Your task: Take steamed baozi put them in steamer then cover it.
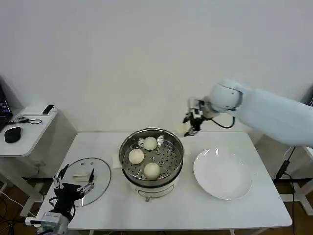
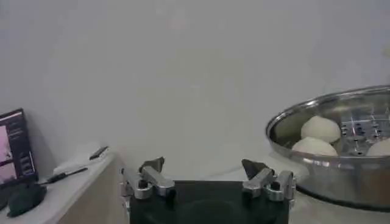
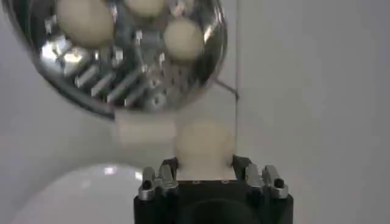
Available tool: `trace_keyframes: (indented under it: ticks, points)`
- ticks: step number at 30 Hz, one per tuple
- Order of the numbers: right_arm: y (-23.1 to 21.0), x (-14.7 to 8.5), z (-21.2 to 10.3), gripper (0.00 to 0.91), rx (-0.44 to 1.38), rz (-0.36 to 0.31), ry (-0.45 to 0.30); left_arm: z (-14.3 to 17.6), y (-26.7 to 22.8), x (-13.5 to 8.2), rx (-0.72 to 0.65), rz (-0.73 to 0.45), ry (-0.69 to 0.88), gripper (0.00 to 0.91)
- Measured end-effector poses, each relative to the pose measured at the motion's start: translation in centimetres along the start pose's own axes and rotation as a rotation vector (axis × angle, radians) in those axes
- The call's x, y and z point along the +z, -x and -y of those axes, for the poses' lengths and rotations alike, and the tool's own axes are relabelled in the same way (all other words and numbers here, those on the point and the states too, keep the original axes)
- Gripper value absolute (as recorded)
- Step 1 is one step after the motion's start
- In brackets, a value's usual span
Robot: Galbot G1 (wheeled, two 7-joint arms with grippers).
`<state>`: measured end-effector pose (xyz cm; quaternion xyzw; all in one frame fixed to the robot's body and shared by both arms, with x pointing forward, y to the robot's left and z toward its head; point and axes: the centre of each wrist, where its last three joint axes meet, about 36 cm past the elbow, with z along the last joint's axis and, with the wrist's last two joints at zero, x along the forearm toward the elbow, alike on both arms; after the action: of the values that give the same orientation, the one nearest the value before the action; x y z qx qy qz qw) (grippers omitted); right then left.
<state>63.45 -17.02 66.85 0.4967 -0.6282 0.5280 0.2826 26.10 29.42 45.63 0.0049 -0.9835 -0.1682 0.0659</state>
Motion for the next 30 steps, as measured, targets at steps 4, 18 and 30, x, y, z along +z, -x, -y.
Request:
trace_keyframes:
  ticks: [4,18,30]
  points:
    - [1.3,-2.5,-0.3,0.615,-0.015,0.013,0.022,-0.1,0.0,0.1,-0.003,-0.002,0.0,0.907]
    - [6.6,-3.8,-2.7,0.615,-0.087,-0.034,0.102,-0.4,0.0,0.1,-0.009,-0.002,0.002,0.907]
    - [8.7,-3.7,-4.0,0.615,-0.117,-0.05,0.124,-0.3,0.2,0.3,-0.007,-0.007,0.0,0.907]
